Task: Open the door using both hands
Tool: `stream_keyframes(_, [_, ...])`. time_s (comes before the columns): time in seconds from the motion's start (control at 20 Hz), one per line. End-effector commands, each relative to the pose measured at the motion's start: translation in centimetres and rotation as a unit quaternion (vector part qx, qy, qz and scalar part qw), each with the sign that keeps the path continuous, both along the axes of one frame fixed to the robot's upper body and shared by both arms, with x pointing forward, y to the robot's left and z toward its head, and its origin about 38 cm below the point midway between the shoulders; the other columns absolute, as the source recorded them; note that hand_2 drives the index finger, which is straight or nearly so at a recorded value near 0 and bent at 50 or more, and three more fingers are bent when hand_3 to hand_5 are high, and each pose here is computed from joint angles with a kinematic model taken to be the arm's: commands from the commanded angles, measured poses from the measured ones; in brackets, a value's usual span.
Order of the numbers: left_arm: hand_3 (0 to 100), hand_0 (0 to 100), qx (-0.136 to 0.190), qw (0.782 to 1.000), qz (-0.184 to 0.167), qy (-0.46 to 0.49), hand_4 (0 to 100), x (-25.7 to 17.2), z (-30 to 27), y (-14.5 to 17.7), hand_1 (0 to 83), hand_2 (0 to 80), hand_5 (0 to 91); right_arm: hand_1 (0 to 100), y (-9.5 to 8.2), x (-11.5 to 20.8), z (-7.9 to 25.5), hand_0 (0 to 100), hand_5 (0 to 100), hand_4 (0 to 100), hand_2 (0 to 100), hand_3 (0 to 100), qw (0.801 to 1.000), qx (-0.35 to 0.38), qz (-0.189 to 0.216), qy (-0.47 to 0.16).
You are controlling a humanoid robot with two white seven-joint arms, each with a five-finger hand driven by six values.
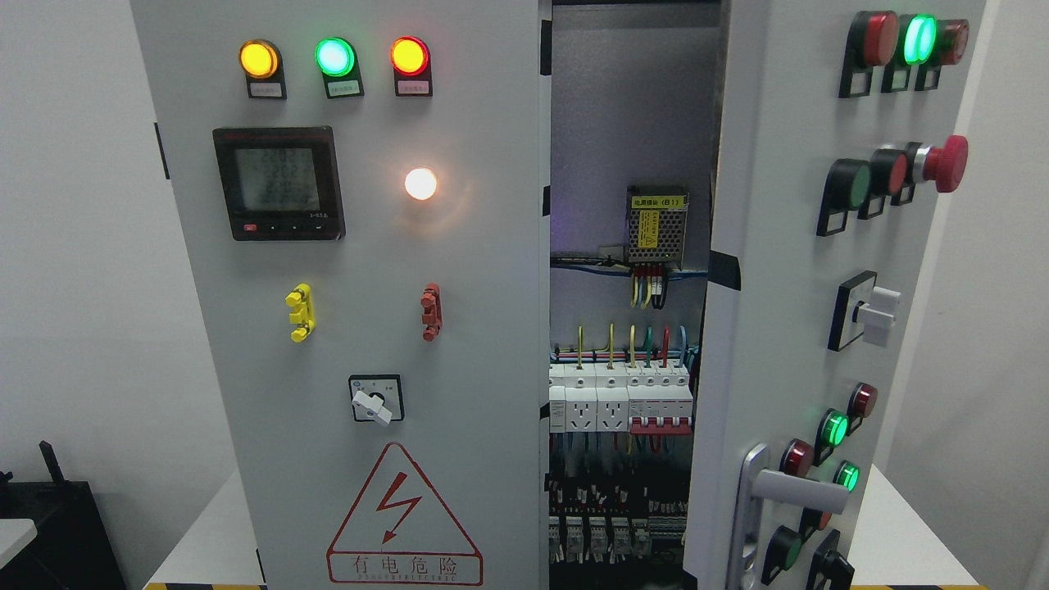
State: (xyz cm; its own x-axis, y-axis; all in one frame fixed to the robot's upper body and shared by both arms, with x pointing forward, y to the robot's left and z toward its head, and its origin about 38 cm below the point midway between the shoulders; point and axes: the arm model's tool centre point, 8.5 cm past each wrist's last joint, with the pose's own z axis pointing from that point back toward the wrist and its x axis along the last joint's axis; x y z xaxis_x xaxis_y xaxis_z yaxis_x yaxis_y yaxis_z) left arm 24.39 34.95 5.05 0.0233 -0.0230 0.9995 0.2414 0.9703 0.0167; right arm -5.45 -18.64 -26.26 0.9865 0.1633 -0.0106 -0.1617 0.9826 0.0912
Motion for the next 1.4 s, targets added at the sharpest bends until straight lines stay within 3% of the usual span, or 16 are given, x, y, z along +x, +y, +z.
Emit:
stream_keyframes(0.0, [0,0,0.029,0.994,-0.107,-0.018,4,3.0,4.7,-0.4,0.0,0.0,0.0,0,0.0,0.1,0.0,0,0,0,0,0,1.0,0.0,0.001,0.0])
stream_keyframes(0.45, [0,0,0.008,0.986,-0.153,-0.061,4,4.7,8.5,-1.0,0.0,0.0,0.0,0,0.0,0.0,0.0,0,0,0,0,0,1.0,0.0,0.0,0.001])
stream_keyframes(0.75, [0,0,-0.011,0.977,-0.197,-0.087,4,7.2,14.4,-0.2,0.0,0.0,0.0,0,0.0,0.1,0.0,0,0,0,0,0,1.0,0.0,0.0,0.0])
stream_keyframes(1.05, [0,0,-0.037,0.969,-0.22,-0.108,4,10.4,20.0,-0.4,0.0,0.0,0.0,0,0.0,0.0,0.0,0,0,0,0,0,1.0,0.0,0.0,0.001])
stream_keyframes(1.35, [0,0,-0.033,0.958,-0.263,-0.106,4,11.7,21.9,-2.4,0.0,0.0,0.0,0,0.0,0.0,0.0,0,0,0,0,0,1.0,0.0,0.0,0.001])
